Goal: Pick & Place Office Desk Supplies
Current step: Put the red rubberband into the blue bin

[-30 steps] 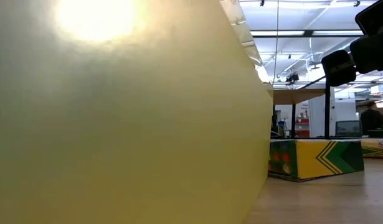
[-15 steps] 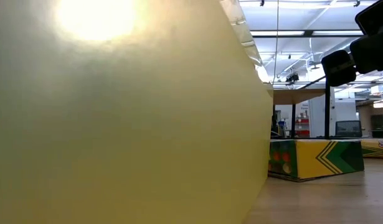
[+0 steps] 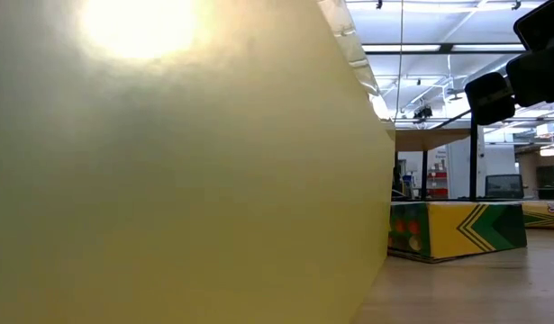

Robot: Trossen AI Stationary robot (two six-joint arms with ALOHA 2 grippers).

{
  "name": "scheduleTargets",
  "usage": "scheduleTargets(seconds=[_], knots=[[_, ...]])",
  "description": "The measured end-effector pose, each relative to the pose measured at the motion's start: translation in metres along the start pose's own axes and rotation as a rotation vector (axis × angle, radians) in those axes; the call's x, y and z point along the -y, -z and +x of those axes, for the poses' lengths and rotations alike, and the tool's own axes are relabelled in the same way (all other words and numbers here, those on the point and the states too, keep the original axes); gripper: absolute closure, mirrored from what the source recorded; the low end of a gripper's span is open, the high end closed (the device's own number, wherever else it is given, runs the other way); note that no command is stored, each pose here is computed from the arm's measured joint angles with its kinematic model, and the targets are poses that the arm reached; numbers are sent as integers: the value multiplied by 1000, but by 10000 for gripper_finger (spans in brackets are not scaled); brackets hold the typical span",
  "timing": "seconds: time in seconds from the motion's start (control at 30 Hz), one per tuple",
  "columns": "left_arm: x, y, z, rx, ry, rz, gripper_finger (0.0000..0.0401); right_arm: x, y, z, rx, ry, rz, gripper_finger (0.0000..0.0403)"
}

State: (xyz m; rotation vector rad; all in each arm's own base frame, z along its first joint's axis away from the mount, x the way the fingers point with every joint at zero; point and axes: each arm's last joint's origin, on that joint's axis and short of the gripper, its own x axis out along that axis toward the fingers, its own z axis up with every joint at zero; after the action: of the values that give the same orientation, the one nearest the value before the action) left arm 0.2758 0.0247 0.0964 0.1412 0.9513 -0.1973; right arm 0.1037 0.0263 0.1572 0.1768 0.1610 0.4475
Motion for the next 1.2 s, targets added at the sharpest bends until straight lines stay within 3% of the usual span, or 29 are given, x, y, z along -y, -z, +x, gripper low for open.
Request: scheduleTargets(seconds=[0.17, 0.5, 0.83, 1.2], knots=[[0, 0, 0, 1, 0, 1, 396, 0, 0, 0, 0, 0, 0, 394], [1, -3, -7, 21, 1, -4, 399, 0, 0, 0, 0, 0, 0, 394], [7, -16, -46, -28, -39, -107, 400, 0, 0, 0, 0, 0, 0, 394], [44, -41, -91, -147, -193, -229, 400, 0, 0, 0, 1, -1, 0, 394]])
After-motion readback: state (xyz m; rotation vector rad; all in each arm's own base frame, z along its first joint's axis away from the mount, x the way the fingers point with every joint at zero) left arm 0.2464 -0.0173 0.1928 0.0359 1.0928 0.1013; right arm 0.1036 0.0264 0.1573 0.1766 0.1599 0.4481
